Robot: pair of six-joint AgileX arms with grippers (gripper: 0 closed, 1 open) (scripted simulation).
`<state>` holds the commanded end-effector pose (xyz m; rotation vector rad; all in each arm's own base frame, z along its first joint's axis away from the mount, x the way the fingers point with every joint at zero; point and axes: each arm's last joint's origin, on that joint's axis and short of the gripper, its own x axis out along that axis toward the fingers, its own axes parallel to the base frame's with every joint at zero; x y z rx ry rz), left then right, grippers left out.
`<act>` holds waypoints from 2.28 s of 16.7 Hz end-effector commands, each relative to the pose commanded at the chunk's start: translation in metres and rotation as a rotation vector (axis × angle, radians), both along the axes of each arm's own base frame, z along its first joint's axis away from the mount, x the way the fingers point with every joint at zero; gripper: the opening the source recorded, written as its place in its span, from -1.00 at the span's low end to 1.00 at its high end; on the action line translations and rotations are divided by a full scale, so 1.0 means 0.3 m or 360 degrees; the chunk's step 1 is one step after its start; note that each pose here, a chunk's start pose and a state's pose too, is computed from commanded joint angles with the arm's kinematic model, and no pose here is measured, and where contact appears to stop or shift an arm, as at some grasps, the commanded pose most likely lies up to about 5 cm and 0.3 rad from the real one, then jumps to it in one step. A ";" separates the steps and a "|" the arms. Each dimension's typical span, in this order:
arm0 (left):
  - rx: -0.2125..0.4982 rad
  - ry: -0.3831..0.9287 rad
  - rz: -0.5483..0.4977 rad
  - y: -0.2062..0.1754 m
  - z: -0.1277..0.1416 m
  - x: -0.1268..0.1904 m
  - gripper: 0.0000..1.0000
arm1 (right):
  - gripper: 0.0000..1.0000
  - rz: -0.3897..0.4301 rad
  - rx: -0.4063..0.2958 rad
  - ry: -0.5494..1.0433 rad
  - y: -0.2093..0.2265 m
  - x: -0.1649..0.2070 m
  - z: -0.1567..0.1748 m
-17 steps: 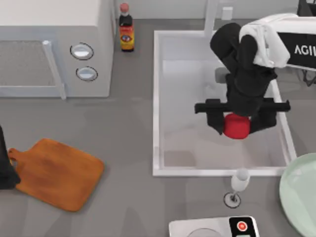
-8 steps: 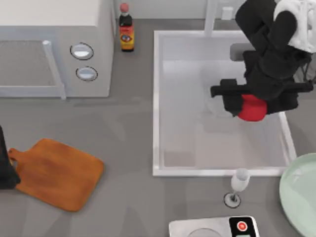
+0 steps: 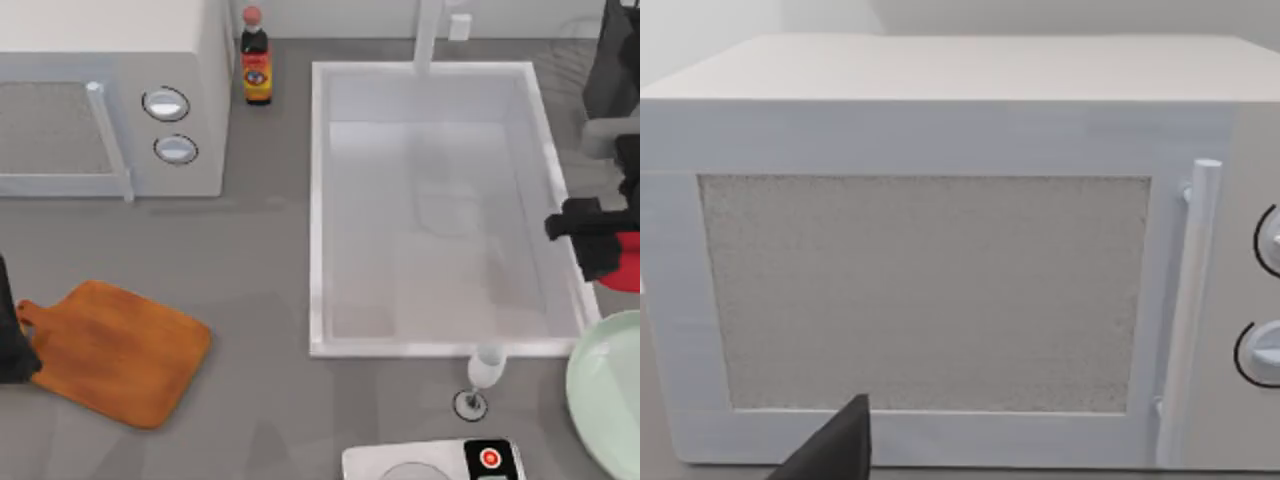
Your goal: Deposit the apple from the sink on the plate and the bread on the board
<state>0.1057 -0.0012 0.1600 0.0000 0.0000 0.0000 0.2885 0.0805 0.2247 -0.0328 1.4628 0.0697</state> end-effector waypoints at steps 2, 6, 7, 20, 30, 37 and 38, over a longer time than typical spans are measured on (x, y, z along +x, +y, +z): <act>0.0000 0.0000 0.0000 0.000 0.000 0.000 1.00 | -1.00 -0.0033 -0.0014 0.0038 -0.064 -0.055 0.013; 0.0000 0.0000 0.0000 0.000 0.000 0.000 1.00 | -1.00 -0.0096 -0.0033 0.0130 -0.156 -0.153 0.020; 0.0000 0.0000 0.0000 0.000 0.000 0.000 1.00 | -1.00 -0.0107 -0.0035 0.0148 -0.170 -0.170 0.019; 0.0000 0.0000 0.0000 0.000 0.000 0.000 1.00 | -0.10 -0.0121 -0.0037 0.0171 -0.187 -0.193 0.018; 0.0000 0.0000 0.0000 0.000 0.000 0.000 1.00 | 1.00 -0.0121 -0.0037 0.0171 -0.187 -0.193 0.018; 0.0000 0.0000 0.0000 0.000 0.000 0.000 1.00 | 1.00 -0.0120 -0.0037 0.0170 -0.186 -0.193 0.017; 0.0000 0.0000 0.0000 0.000 0.000 0.000 1.00 | 1.00 -0.0120 -0.0035 0.0154 -0.187 -0.198 0.017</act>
